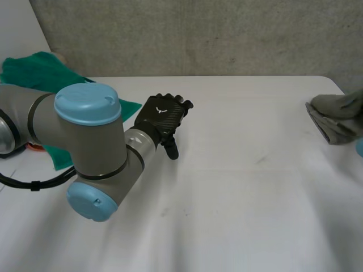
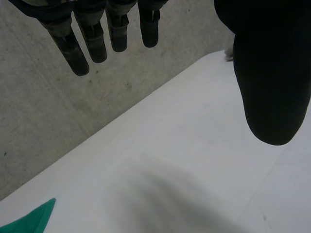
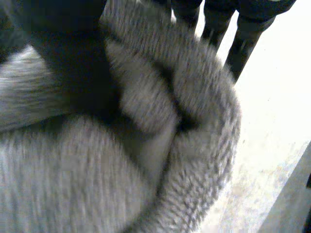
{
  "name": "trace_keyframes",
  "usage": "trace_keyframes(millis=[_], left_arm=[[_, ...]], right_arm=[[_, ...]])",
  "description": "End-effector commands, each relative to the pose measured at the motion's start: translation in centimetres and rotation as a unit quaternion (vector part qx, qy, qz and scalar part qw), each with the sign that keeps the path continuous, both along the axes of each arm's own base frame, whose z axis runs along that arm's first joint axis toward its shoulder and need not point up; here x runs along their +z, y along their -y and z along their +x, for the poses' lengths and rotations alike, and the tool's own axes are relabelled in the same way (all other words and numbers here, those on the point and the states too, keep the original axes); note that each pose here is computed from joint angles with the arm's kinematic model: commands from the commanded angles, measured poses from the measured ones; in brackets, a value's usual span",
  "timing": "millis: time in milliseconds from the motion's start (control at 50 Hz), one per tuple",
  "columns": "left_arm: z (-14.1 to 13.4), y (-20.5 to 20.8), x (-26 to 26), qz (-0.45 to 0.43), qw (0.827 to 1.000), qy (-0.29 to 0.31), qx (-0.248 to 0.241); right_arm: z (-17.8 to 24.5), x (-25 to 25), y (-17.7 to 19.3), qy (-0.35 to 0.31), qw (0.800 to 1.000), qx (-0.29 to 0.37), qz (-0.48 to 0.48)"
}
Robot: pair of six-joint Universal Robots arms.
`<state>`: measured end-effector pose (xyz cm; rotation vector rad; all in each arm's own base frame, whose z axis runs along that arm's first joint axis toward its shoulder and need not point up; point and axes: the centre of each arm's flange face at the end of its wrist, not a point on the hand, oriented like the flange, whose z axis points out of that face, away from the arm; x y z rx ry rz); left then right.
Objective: Fold the laundry.
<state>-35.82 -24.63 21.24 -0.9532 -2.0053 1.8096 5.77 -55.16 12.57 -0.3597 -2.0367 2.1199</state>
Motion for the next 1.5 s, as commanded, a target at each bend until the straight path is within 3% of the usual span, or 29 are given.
trace_keyframes(millis=[20, 180, 260, 320, 380, 460, 540, 580, 700, 840, 960, 1160, 1360, 1500], left_arm=[[-0.7, -0.8, 0.7, -0.007, 1.000, -0.007, -0.014], [-0.7, -1.8, 3.5, -0.034, 0.999, -0.028, -0.022], [-0.2, -1.6, 5.2, -0.053, 0.998, -0.042, -0.017], [0.2, -0.9, 6.5, -0.078, 0.996, -0.053, -0.007], [1.2, 0.7, 7.9, -0.113, 0.991, -0.068, 0.014], [4.4, 4.3, 10.3, -0.167, 0.980, -0.079, 0.071], [9.2, 9.3, 11.2, -0.211, 0.965, -0.058, 0.145], [13.9, 14.0, 11.0, -0.239, 0.950, -0.026, 0.200], [20.2, 21.3, 6.0, -0.232, 0.948, 0.061, 0.210], [23.8, 25.7, -1.1, -0.216, 0.941, 0.166, 0.199], [23.8, 26.9, -5.6, -0.183, 0.950, 0.189, 0.169], [22.1, 26.5, -4.6, -0.196, 0.947, 0.187, 0.171], [16.0, 21.1, 3.0, -0.274, 0.943, 0.119, 0.148], [10.2, 14.2, 6.9, -0.267, 0.960, 0.037, 0.081]], right_arm=[[0.0, -1.1, -1.4, 0.004, 0.997, 0.020, 0.079], [-4.9, 2.7, -4.1, -0.027, 0.990, -0.049, 0.129], [-5.0, 7.0, -5.5, -0.074, 0.988, -0.078, 0.108], [-4.2, 11.1, -6.6, -0.096, 0.992, -0.063, 0.050], [-1.2, 13.7, -8.3, -0.114, 0.993, 0.011, -0.003], [4.6, 14.7, -11.2, -0.131, 0.979, 0.149, -0.042], [11.0, 13.2, -15.5, -0.144, 0.940, 0.306, -0.044], [13.7, 12.3, -18.0, -0.154, 0.916, 0.368, -0.033], [15.5, 9.6, -21.6, -0.198, 0.888, 0.413, 0.030], [15.8, 7.2, -23.8, -0.262, 0.861, 0.428, 0.085], [15.5, 5.9, -24.6, -0.259, 0.857, 0.433, 0.107], [15.2, 4.9, -25.3, -0.253, 0.856, 0.434, 0.124], [14.7, 5.1, -25.3, -0.254, 0.865, 0.413, 0.129], [14.1, 8.1, -24.9, -0.245, 0.886, 0.382, 0.094]])
